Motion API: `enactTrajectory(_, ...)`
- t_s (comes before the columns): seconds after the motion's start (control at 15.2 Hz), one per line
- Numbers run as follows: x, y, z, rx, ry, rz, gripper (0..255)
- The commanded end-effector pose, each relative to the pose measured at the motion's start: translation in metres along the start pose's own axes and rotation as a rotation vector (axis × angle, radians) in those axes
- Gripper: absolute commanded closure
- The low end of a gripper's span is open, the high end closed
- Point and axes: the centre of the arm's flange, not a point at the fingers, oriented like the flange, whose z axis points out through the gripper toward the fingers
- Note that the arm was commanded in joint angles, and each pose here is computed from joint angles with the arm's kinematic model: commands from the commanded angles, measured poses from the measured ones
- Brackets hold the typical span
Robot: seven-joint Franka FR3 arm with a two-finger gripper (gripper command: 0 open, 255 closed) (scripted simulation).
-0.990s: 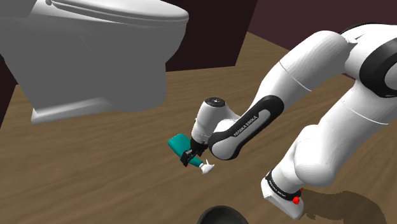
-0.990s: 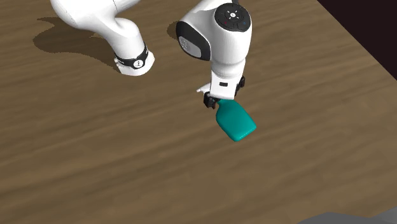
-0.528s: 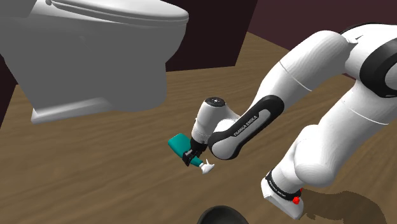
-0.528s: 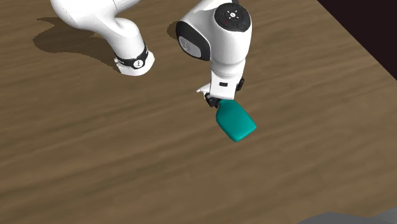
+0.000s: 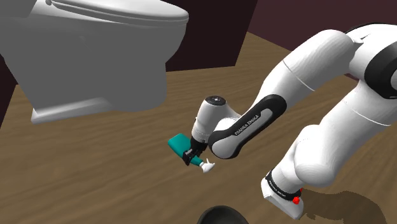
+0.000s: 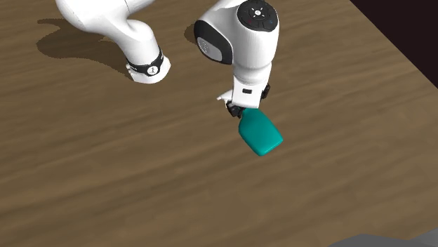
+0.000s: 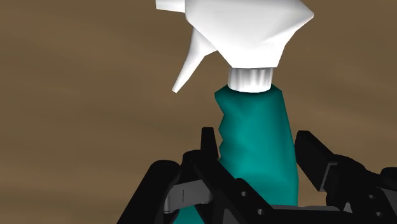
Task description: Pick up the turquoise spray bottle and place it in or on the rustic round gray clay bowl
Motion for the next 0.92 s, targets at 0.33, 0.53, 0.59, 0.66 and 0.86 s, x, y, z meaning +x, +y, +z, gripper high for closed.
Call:
enactTrajectory(0.33,0.001,-0.002,-0.035,0.000,-0.001,0.000,255)
enactTrajectory(0.53,0.002,-0.004,-0.051,0.000,-0.001,0.000,255)
enactTrajectory(0.59,0.002,-0.004,-0.056,0.000,-0.001,0.000,255)
enactTrajectory(0.66,0.002,-0.004,-0.062,0.000,-0.001,0.000,255)
enactTrajectory(0.86,0.002,-0.006,-0.077,0.000,-0.001,0.000,255)
